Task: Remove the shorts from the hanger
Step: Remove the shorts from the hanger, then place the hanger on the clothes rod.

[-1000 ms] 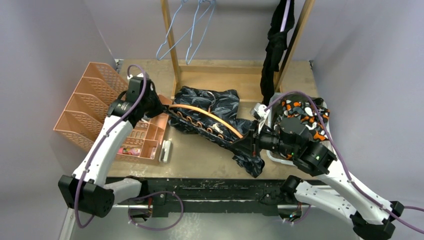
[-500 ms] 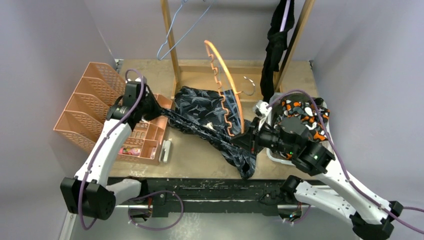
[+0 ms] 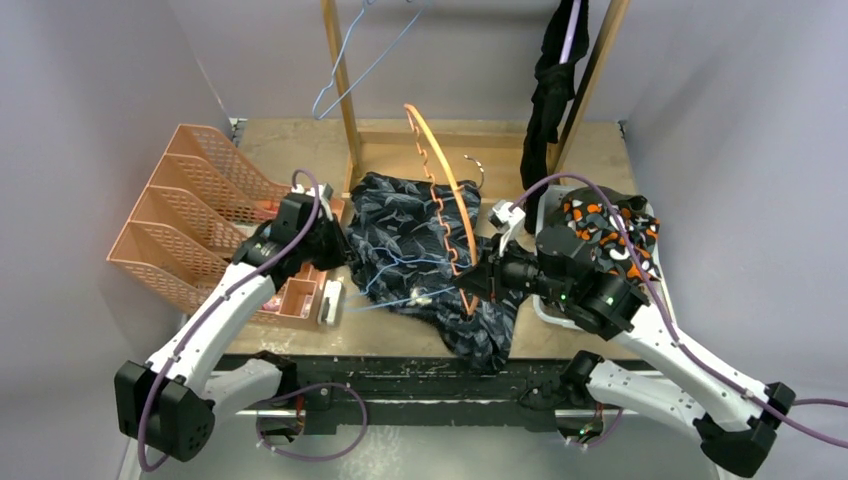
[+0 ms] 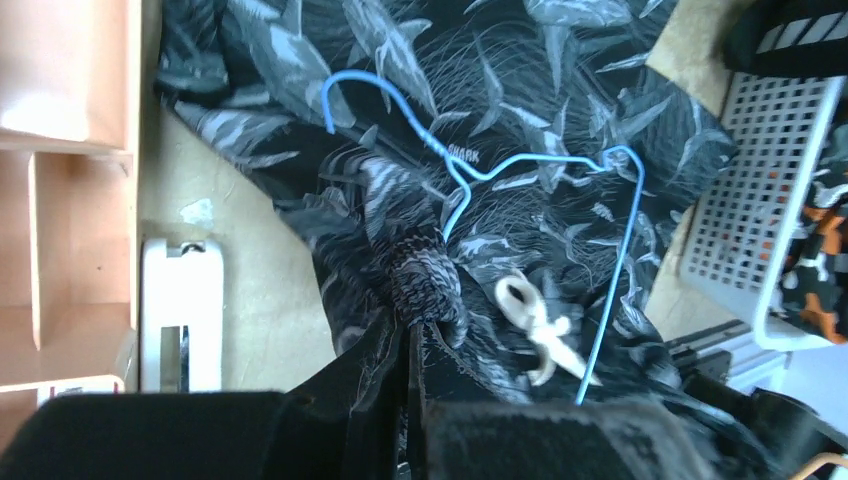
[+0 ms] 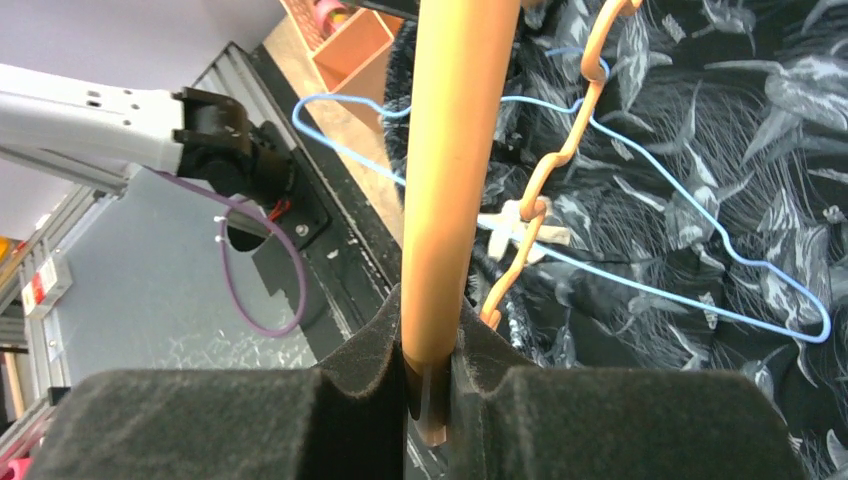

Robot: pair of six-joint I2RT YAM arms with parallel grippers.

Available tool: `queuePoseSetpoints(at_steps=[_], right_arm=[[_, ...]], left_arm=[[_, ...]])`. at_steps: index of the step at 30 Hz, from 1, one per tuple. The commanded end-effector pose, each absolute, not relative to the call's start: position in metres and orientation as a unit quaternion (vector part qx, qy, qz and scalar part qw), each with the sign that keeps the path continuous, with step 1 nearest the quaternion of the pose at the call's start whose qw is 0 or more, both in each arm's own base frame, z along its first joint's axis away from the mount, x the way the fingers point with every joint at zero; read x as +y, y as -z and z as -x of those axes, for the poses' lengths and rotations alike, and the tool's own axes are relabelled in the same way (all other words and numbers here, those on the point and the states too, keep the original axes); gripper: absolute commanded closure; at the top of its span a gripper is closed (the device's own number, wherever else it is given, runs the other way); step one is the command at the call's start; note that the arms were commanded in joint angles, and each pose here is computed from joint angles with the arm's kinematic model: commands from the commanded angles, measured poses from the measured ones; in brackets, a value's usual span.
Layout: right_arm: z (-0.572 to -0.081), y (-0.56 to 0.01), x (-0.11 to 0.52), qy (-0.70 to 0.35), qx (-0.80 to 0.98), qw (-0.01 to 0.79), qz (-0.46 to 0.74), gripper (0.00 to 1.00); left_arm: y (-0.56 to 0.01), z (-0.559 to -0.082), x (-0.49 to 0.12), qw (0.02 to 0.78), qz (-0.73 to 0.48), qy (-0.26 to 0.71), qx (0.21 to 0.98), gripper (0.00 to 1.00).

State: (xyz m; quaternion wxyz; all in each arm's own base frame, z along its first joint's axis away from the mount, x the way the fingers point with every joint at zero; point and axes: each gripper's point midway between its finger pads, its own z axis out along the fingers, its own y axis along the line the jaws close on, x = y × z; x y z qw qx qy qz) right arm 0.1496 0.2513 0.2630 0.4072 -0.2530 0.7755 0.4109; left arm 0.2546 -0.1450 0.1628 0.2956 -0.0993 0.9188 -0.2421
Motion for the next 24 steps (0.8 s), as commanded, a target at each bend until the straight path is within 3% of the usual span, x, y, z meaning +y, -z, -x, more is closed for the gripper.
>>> queuePoseSetpoints(at_steps=[1, 10, 17, 24], right_arm=[[-0.162, -0.277, 0.258, -0.408, 0.771, 0.424, 0.242, 1.0], [-0.171, -0.246, 0.274, -0.395, 0.789, 0.391, 0.261, 1.0], [-0.176, -0.239, 0.279, -0.396, 0.802, 0.376, 0.241, 1.0], [-0.192, -0.265, 0.281, -0.409, 0.809, 0.392, 0.153, 1.0]], left_arm=[[-0.15, -0.244, -0.126, 0.313, 0.112, 0.186, 0.925, 0.96], [-0.166, -0.22, -0.085, 0.349, 0.153, 0.121, 0.917, 0.51], [-0.204, -0.23, -0.091, 0.382, 0.143, 0.143, 0.902, 0.5], [-0.248, -0.243, -0.158, 0.402, 0.101, 0.338, 0.845, 0.5]])
